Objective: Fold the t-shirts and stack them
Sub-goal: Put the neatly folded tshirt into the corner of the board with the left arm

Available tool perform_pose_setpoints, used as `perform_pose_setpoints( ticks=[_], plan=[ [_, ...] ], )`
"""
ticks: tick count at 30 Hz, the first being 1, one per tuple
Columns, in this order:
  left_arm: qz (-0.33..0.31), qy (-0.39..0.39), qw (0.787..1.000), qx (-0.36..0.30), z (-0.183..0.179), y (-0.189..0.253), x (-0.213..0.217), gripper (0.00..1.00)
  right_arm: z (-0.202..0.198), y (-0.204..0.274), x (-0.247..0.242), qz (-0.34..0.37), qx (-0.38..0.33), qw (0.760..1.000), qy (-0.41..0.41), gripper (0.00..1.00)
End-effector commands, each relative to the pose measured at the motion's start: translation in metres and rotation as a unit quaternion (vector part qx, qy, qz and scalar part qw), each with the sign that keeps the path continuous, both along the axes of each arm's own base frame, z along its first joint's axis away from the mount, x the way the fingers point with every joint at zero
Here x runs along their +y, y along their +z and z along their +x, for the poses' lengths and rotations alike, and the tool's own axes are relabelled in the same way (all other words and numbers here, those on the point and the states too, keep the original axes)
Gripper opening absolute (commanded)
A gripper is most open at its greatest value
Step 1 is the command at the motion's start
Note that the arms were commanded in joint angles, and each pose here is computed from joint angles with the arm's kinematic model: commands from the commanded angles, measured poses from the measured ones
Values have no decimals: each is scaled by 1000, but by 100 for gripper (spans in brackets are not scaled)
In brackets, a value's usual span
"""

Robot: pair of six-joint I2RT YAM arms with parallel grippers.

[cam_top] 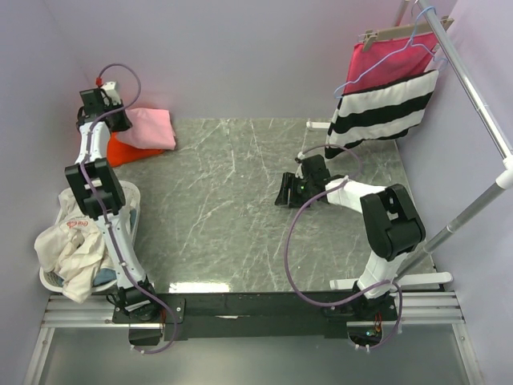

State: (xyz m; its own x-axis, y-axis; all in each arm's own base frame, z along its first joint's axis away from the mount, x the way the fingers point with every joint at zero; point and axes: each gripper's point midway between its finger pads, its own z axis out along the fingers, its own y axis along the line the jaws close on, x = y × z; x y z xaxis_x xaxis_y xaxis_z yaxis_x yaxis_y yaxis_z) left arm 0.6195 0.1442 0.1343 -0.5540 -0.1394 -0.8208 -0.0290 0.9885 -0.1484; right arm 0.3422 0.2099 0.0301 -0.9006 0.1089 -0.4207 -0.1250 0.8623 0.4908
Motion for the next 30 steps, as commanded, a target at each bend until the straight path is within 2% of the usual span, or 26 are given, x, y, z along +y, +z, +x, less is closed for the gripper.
perform_pose_setpoints(
  ticks=[1,5,6,7,9,10,12,16,20,22,23,25,26,27,28,29,30],
  plan=[
    [40,36,997,-54,-4,56,41,1,6,-1,10,10,3,1000,12,67],
    [57,65,996,-36,-15,51,55,1,4,-5,14,13,9,1000,20,67],
    [57,74,994,-52,-15,62,56,9,4,-6,15,14,11,1000,22,67],
    [58,83,994,-52,-17,61,58,29,3,-7,15,14,12,1000,22,66],
    [50,93,994,-35,-20,44,58,79,3,-8,16,17,13,999,23,67],
    [52,101,993,-19,-24,35,61,83,3,-9,16,17,15,999,25,67],
    [40,119,992,-7,-23,26,64,99,2,-9,17,17,15,999,28,67],
    [45,143,988,-21,-27,42,64,99,1,-8,17,14,12,999,30,67],
    [51,146,982,-107,-42,110,40,99,3,-7,17,18,6,999,27,67],
    [40,134,983,-122,-49,124,19,99,4,-4,17,17,0,1000,22,67],
    [33,114,982,-146,-53,149,-4,99,5,-3,16,16,-4,1000,22,67],
    [13,96,984,-148,-60,153,-33,99,6,2,16,14,-14,1000,19,67],
    [6,72,984,-165,-67,172,-64,99,6,4,16,12,-19,1000,19,67],
    [-2,67,983,-172,-71,176,-78,99,7,12,15,9,-30,999,21,67],
    [-11,54,986,-159,-77,162,-95,99,8,13,11,-2,-37,999,15,68],
    [-25,28,984,-172,-87,176,-129,99,7,15,11,-10,-45,999,14,68],
    [-35,19,983,-179,-92,178,-145,99,9,26,9,-15,-65,998,13,68]
  ],
)
